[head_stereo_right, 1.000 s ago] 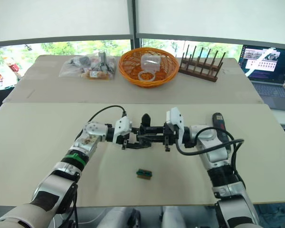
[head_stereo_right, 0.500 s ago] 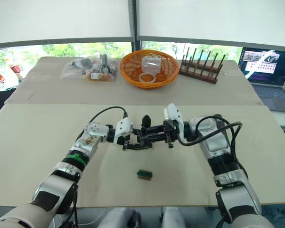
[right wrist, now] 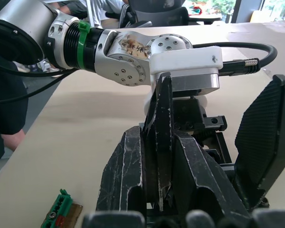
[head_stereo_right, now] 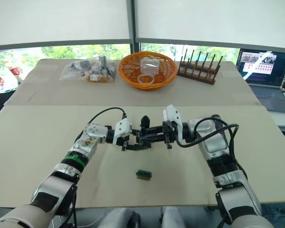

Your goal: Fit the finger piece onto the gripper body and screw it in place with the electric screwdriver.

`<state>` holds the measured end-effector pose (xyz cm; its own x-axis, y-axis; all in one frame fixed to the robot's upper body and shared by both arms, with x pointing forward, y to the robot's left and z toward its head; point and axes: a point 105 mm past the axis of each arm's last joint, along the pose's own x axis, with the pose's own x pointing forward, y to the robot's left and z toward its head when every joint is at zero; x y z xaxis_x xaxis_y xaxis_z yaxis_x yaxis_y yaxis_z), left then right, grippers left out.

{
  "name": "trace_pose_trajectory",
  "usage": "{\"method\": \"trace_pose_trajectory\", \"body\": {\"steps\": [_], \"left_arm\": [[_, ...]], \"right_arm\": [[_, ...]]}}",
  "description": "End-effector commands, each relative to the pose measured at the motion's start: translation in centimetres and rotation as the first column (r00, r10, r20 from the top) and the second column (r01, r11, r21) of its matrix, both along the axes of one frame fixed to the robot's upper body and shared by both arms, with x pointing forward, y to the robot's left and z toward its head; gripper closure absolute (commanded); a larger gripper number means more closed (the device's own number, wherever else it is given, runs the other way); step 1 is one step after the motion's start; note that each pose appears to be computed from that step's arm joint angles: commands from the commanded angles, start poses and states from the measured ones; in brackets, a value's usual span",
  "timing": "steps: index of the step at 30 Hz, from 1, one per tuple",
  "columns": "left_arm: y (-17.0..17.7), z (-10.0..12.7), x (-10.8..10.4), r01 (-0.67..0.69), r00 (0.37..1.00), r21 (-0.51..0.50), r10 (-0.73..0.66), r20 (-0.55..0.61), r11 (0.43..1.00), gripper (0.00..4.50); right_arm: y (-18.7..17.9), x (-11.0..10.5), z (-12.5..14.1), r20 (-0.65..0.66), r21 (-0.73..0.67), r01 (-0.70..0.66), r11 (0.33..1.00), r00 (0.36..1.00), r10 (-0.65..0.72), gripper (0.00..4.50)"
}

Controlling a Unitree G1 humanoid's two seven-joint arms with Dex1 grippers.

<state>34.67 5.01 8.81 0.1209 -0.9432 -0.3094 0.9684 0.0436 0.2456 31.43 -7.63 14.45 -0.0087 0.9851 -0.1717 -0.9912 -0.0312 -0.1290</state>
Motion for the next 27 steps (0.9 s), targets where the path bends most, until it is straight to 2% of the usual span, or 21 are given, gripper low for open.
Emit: {"method": "trace_pose_trajectory", "body": {"steps": [1, 4, 7, 9, 14, 21, 24, 26, 27], "left_arm": [[-0.2, 2.3, 0.0, 0.029, 0.996, -0.036, -0.025, 0.084, 0.999, 2.21], [-0.2, 2.2, 0.0, 0.021, 0.997, -0.036, -0.019, 0.079, 0.999, 2.21], [-0.1, 2.1, 0.0, 0.017, 0.997, -0.036, -0.014, 0.075, 0.999, 2.21], [-0.1, 2.0, 0.0, 0.014, 0.997, -0.037, -0.012, 0.072, 0.999, 2.21], [-0.5, 1.9, 0.1, 0.015, 0.998, -0.047, -0.011, 0.065, 0.999, 2.21], [-1.1, 1.5, 0.1, 0.02, 0.999, -0.059, -0.017, 0.049, 0.998, 2.21], [-0.9, 1.0, 0.4, -0.007, 0.999, -0.039, 0.009, 0.035, 0.999, 2.21], [-0.6, 0.6, 0.6, -0.024, 0.999, -0.025, 0.024, 0.027, 0.999, 1.18], [-0.2, 0.5, 0.6, -0.025, 0.999, -0.015, 0.026, 0.027, 1.0, 0.83]], "right_arm": [[-1.7, -0.5, -6.0, -0.138, -0.202, 0.039, 0.979, 0.988, -0.068, 4.14], [-1.2, -0.5, -5.0, -0.103, -0.157, 0.045, 0.987, 0.993, -0.062, 4.14], [-0.5, -0.5, -2.8, -0.058, -0.083, 0.037, 0.996, 0.997, -0.042, 4.14], [0.0, -0.3, -0.7, 0.002, -0.034, 0.036, 0.999, 0.999, -0.036, 3.1], [-0.6, -0.2, 3.2, 0.111, -0.019, 0.061, 0.998, 0.992, -0.058, 1.37], [-5.7, -2.7, 6.0, 0.155, -0.178, 0.125, 0.976, 0.983, -0.098, 1.35], [-8.4, -3.1, 6.8, 0.179, -0.229, 0.234, 0.945, 0.964, -0.196, 1.35], [-10.8, -2.9, 7.1, 0.178, -0.278, 0.35, 0.895, 0.934, -0.31, 1.35], [-12.1, -2.9, 7.2, 0.164, -0.31, 0.403, 0.861, 0.915, -0.369, 1.35]]}}
